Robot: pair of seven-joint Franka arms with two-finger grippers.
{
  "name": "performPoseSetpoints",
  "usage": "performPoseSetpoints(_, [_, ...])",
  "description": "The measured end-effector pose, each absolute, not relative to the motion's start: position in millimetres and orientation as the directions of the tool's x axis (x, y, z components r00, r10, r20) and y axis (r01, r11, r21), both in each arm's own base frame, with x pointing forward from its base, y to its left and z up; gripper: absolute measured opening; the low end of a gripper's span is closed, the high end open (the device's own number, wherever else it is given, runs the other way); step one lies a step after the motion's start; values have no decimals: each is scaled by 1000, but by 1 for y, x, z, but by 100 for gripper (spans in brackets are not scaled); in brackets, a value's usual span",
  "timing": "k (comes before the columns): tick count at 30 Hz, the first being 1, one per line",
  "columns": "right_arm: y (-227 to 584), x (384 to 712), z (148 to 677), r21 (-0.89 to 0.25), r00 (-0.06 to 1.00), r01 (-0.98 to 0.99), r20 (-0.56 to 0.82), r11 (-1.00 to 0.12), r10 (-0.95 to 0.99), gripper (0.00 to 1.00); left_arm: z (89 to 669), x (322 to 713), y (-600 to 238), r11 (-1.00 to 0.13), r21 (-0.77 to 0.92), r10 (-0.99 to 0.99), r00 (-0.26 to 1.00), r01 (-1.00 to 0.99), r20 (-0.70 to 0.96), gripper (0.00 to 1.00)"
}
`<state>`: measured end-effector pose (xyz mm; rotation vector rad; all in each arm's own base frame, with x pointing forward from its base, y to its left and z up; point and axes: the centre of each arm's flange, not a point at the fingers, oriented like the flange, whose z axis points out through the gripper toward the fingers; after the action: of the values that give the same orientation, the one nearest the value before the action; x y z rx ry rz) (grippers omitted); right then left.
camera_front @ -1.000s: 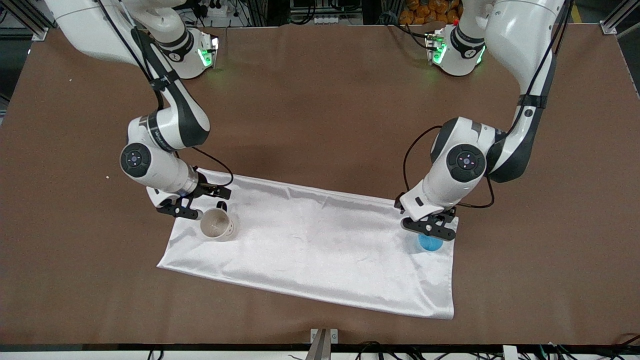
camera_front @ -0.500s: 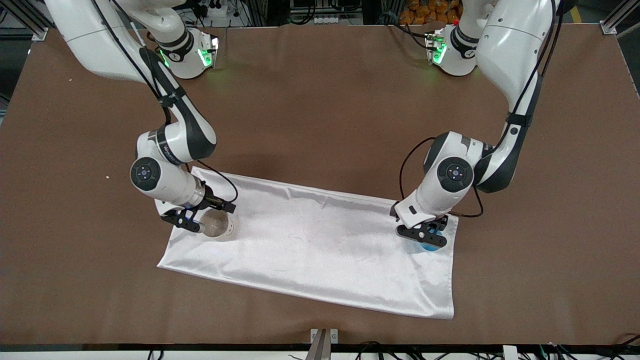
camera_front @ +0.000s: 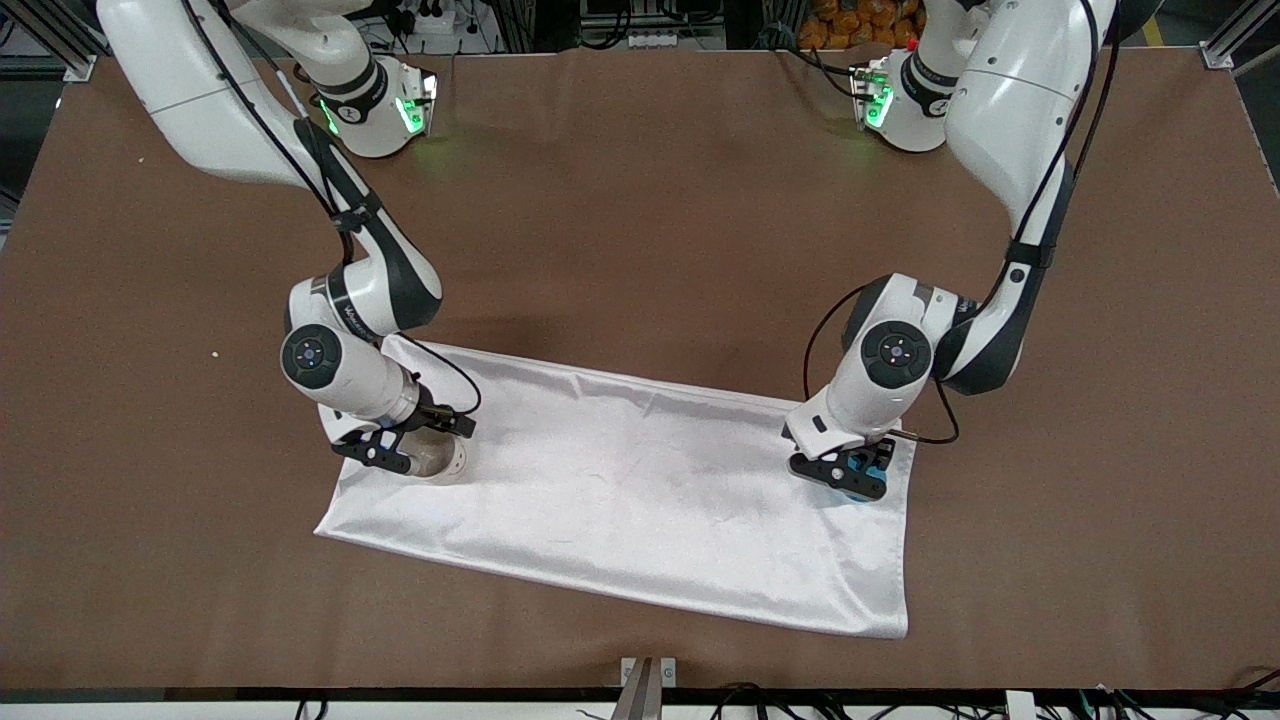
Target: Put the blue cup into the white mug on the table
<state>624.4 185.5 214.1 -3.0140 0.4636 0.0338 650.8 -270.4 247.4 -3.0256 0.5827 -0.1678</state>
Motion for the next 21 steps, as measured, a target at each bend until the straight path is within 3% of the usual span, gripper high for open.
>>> performPoseSetpoints(5, [188,627,212,-82,958,-286,-27,-955,-285,93,244,653,-267,-913,-80,-407,908,-400,103,100])
performPoseSetpoints(6, [189,627,212,-78,960,-280,-23,-957,-279,82,243,654,-266,-910,-81,-414,905,-407,103,100])
performPoseSetpoints(9, [190,628,212,-68,965,-262,-11,-963,-261,66,241,656,-261,-903,-83,-429,897,-422,103,100])
performPoseSetpoints(21, [191,630,213,-76,967,-254,13,-964,-255,8,228,662,-251,-877,-88,-480,870,-472,114,100])
